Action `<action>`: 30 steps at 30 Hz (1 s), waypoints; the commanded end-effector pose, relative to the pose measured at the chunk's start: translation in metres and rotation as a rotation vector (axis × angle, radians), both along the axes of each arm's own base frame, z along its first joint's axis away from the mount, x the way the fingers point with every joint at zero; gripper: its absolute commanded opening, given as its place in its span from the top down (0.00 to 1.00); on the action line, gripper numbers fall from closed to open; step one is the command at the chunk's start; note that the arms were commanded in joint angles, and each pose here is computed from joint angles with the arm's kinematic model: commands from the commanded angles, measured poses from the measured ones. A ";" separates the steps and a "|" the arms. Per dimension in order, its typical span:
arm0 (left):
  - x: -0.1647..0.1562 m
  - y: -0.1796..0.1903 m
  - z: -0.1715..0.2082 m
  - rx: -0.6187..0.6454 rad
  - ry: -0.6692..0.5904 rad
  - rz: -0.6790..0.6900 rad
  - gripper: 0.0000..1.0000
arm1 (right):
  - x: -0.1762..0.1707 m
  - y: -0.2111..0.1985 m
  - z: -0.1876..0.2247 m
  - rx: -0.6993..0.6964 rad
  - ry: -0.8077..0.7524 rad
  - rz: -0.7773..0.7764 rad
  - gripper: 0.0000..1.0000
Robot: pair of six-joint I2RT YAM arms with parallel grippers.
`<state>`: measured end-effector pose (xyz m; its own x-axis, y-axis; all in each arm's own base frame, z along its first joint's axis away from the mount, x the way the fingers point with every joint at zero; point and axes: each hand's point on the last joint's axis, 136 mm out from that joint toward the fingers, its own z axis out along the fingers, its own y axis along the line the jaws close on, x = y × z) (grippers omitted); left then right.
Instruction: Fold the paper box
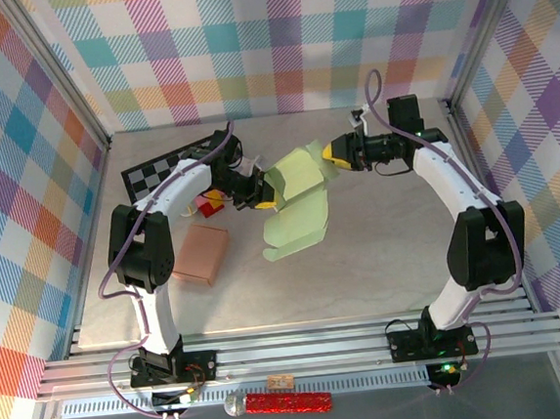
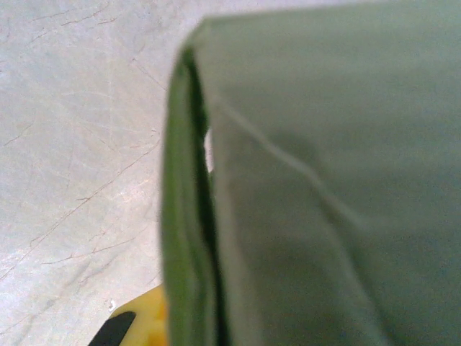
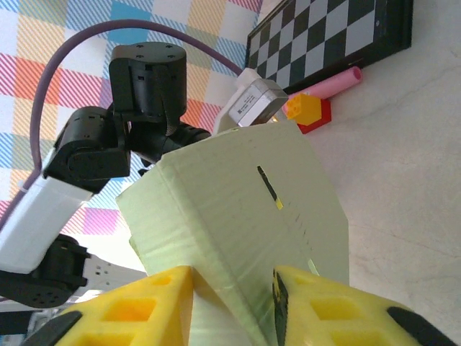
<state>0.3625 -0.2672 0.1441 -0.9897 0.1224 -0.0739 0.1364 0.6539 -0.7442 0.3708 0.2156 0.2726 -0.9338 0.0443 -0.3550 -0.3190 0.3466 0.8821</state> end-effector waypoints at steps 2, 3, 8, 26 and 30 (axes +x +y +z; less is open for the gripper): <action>0.007 0.001 0.010 -0.004 -0.026 0.007 1.00 | -0.011 0.010 0.014 -0.084 -0.101 0.021 0.67; 0.007 0.002 0.010 -0.004 -0.025 0.007 1.00 | -0.011 0.010 0.011 -0.101 -0.103 0.012 0.67; 0.007 0.002 0.011 0.000 -0.026 0.008 1.00 | -0.008 0.005 0.003 -0.173 -0.123 -0.035 0.67; 0.008 0.003 0.013 0.019 -0.035 0.007 1.00 | 0.000 0.009 -0.012 -0.395 -0.214 -0.062 0.64; 0.008 0.003 0.014 0.041 -0.042 0.006 1.00 | 0.004 0.010 -0.020 -0.491 -0.237 -0.074 0.62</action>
